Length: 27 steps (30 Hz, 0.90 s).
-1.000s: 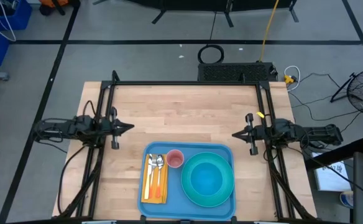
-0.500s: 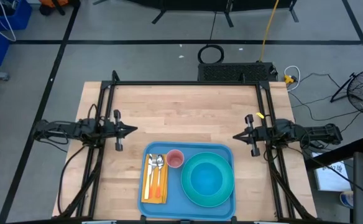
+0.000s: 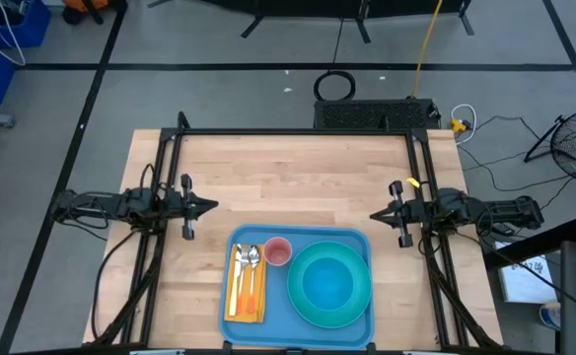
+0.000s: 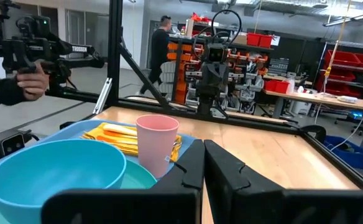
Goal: Set up tray
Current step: Return to Home Position
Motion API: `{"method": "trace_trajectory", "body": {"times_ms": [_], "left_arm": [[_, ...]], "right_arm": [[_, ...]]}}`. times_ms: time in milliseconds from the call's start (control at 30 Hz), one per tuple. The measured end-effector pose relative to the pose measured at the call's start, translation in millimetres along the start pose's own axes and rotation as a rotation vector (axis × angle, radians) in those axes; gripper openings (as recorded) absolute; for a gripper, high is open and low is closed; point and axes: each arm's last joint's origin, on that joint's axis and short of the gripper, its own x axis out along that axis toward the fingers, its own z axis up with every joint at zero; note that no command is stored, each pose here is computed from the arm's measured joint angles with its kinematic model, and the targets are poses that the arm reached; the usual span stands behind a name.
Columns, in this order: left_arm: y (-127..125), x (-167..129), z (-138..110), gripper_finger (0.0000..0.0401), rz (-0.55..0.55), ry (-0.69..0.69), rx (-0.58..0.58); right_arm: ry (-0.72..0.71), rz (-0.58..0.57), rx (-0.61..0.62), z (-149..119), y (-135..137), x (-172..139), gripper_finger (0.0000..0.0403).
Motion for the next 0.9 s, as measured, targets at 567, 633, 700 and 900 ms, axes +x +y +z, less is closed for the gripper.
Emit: {"method": "trace_trajectory", "body": {"times_ms": [567,633,700,900], "left_arm": [[-0.1,0.0,-0.3,0.0035,-0.001,0.002,-0.021],[-0.1,0.0,-0.3,0.0035,-0.001,0.002,-0.022],[-0.1,0.0,-0.3,0.0035,-0.001,0.002,-0.02],[-0.1,0.1,-0.4,0.0035,-0.001,0.002,-0.02]], "right_arm": [[-0.006,0.0,0.0,0.5,0.0,0.0,0.0],[-0.006,0.0,0.0,0.5,0.0,0.0,0.0],[-0.005,0.001,0.0,0.5,0.0,0.0,0.0],[-0.056,-0.004,0.119,5.3,-0.7,0.0,0.0]]}}
